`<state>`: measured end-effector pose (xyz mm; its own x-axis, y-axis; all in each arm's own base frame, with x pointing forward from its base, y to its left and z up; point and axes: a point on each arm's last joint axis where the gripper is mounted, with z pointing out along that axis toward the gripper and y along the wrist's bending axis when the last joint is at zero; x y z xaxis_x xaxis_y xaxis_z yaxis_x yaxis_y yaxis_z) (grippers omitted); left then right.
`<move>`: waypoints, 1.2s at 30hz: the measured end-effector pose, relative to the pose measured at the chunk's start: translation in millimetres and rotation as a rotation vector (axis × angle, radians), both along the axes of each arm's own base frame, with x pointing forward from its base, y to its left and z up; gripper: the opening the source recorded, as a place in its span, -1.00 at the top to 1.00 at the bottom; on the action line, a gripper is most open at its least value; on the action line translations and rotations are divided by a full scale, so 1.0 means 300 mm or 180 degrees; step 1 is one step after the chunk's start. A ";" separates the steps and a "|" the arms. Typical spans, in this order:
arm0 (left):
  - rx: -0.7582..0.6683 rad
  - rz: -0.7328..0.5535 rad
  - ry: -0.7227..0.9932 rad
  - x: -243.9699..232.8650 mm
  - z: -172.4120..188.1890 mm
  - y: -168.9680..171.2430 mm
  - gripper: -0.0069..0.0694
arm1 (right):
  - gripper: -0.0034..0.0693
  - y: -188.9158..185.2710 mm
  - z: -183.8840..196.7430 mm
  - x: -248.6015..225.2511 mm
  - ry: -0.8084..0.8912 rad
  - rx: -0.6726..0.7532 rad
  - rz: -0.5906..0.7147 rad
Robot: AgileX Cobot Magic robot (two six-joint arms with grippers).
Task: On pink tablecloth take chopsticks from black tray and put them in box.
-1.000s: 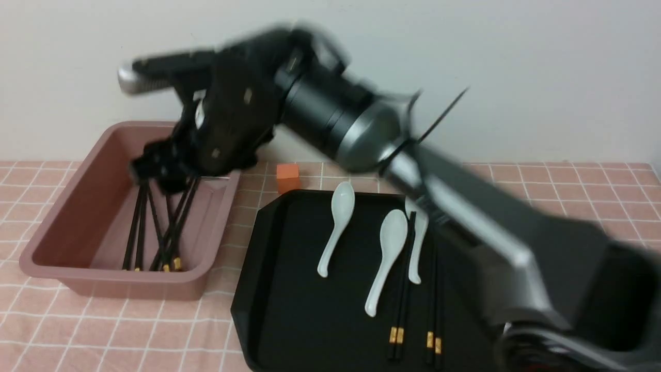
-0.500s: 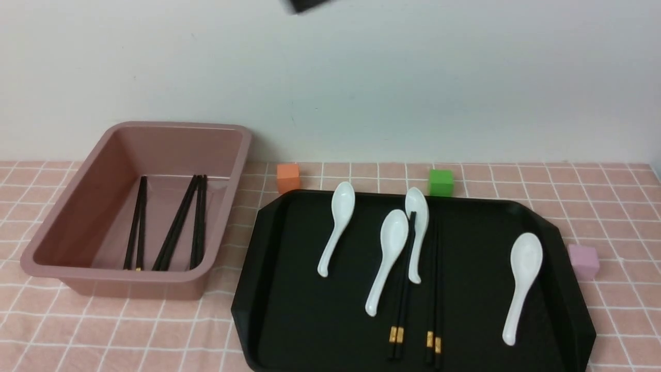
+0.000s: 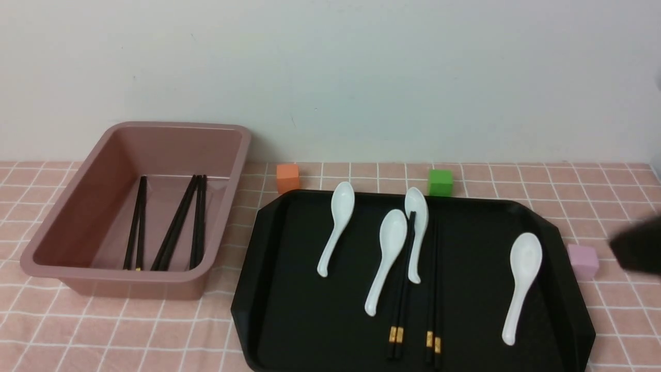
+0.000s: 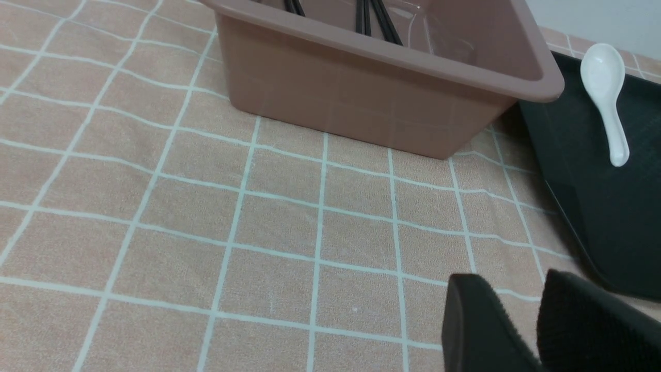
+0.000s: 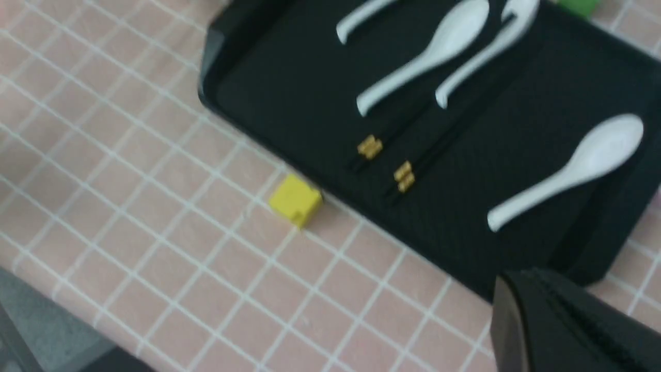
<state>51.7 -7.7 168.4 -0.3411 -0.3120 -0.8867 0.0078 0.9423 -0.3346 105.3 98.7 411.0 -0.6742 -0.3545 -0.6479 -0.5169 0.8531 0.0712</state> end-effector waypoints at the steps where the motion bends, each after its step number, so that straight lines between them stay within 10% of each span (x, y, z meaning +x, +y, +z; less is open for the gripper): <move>1: 0.0000 0.0000 0.0000 0.000 0.000 0.000 0.28 | 0.93 -0.014 -0.014 -0.012 0.0024 -0.0025 -0.0004; 13: 0.0000 0.0000 0.0000 0.000 0.000 0.000 0.26 | 0.92 -0.167 -0.145 -0.127 -0.0018 0.0057 -0.0201; 26: 0.0000 0.0000 0.0000 0.000 0.000 0.000 0.22 | 0.92 -0.307 -0.657 -0.150 -0.1752 0.0677 -0.1515; 36: 0.0000 0.0000 0.0000 0.000 0.000 0.000 0.21 | 0.92 -0.328 -0.774 -0.169 -0.1957 0.0631 -0.1803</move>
<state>51.7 -7.7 168.4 -0.3411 -0.3120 -0.8867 0.0078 0.9423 -0.3346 54.5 0.4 178.8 -0.2243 0.0880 -0.9706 -0.0123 0.9956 0.0931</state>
